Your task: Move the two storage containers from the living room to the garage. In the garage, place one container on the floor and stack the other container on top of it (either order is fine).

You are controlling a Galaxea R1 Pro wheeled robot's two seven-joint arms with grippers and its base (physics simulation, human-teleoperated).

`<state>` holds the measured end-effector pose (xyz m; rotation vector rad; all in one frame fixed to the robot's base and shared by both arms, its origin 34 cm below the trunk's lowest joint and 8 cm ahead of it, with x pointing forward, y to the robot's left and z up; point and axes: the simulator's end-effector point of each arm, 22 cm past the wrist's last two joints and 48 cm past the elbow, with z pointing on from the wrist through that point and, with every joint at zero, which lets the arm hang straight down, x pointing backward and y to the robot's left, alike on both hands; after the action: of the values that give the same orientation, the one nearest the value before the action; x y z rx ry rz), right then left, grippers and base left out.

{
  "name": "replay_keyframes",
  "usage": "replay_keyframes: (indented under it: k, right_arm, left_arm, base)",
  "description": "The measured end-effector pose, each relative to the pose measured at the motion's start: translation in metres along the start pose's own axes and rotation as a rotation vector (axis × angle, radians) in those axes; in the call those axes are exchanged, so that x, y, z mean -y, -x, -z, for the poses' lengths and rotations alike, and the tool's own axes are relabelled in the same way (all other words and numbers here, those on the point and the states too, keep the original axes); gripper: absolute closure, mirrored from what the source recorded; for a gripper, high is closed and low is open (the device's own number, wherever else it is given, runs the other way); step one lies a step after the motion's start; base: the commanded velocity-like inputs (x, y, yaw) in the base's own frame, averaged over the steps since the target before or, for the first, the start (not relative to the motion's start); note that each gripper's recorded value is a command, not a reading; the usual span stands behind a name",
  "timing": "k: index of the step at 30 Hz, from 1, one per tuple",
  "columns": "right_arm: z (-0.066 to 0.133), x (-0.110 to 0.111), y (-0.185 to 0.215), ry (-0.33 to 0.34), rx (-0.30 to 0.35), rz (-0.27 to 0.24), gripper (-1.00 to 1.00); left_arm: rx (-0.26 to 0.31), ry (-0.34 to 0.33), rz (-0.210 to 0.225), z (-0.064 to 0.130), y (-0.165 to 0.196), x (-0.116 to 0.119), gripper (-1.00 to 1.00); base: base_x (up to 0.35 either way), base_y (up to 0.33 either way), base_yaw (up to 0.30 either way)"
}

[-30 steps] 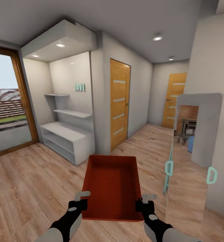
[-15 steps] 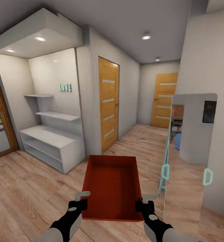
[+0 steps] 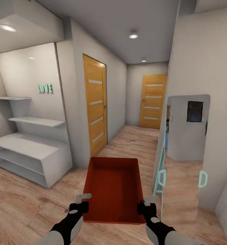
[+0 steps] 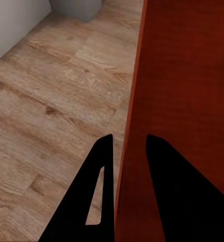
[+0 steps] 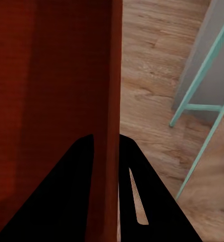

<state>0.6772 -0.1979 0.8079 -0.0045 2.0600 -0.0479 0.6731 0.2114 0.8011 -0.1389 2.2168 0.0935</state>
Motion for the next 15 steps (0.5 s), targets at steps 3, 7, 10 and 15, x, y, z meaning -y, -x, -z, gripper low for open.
replay_keyframes:
  k: [3, 7, 10, 15]
  right_arm:
    - [0.0000, 0.0001, -0.0001, 0.000, 0.000, -0.001, 1.00]
    - [0.0001, 0.0001, -0.0004, 0.000, -0.001, -0.001, 1.00]
    - [0.0000, 0.0000, -0.0003, 0.000, -0.001, -0.001, 1.00]
    - [0.0001, -0.0001, -0.0004, 0.000, -0.001, -0.001, 1.00]
  left_arm:
    - [0.000, 0.000, -0.001, 0.0000, 0.0004, 0.0001, 1.00]
    - [-0.001, 0.000, -0.002, 0.0000, 0.0002, 0.0001, 1.00]
    - [0.000, 0.000, -0.002, -0.0001, 0.0005, 0.0000, 1.00]
    - [0.000, 0.000, -0.002, 0.0000, 0.0003, 0.0000, 1.00]
  base:
    - [0.322, 0.159, -0.283]
    - [0.322, 0.159, -0.278]
    - [0.322, 0.159, -0.101]
    - [0.322, 0.159, -0.022]
